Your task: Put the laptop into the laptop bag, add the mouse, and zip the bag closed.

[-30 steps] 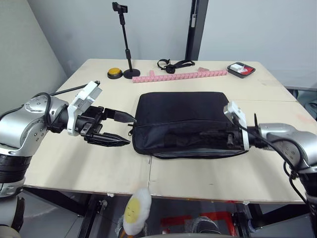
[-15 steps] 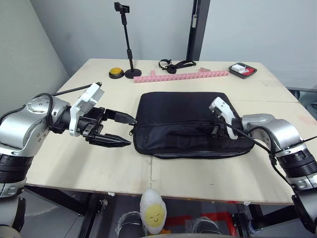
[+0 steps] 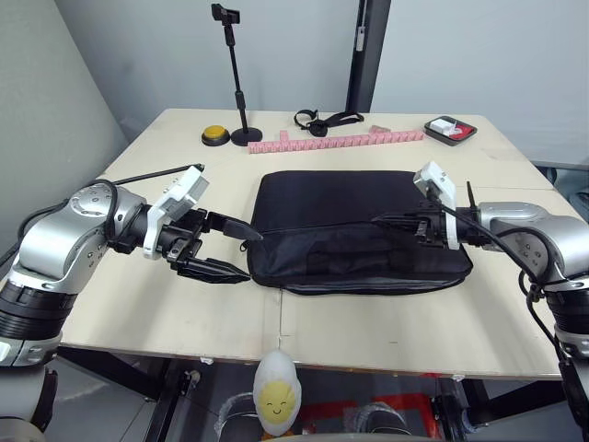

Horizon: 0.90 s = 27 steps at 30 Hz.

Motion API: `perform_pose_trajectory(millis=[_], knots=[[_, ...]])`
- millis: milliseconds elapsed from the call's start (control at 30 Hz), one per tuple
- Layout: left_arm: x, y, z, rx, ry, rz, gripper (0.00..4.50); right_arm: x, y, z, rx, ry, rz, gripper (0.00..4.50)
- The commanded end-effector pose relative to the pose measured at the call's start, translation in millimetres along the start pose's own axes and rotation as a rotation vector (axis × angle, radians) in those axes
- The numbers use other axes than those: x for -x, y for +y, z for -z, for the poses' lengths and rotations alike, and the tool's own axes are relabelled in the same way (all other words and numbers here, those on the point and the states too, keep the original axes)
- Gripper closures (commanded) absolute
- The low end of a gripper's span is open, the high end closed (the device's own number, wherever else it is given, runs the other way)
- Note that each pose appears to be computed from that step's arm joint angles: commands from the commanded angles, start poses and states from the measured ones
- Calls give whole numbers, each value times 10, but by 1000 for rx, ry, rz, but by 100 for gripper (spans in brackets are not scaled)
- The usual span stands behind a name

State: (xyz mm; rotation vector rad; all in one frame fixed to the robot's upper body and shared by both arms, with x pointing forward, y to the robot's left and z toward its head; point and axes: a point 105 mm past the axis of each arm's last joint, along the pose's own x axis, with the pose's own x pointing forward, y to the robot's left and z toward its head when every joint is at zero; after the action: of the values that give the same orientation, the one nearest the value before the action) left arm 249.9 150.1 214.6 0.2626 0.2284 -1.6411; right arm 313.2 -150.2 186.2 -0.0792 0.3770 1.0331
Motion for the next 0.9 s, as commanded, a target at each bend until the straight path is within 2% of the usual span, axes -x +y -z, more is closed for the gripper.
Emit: perform_pose_trajectory(millis=[33,300,367,500,700,767,900], knots=[[4,-16,-47,-31,5,21,85,131,34,-167,49,-48,10,450],[-1,30,71,-36,52,16,85,290,306,-128,67,-41,-92,450],[2,57,176,-51,97,7,85,336,397,-114,74,-35,-127,450],[74,103,499,-130,249,-8,85,484,609,-148,88,-36,-199,450],[-166,24,794,-261,259,79,85,681,920,-161,105,-7,-268,450],[-227,-10,860,-286,260,111,85,704,956,-153,102,2,-270,450],[-481,47,1157,-390,299,210,85,699,891,-196,102,0,-231,450]])
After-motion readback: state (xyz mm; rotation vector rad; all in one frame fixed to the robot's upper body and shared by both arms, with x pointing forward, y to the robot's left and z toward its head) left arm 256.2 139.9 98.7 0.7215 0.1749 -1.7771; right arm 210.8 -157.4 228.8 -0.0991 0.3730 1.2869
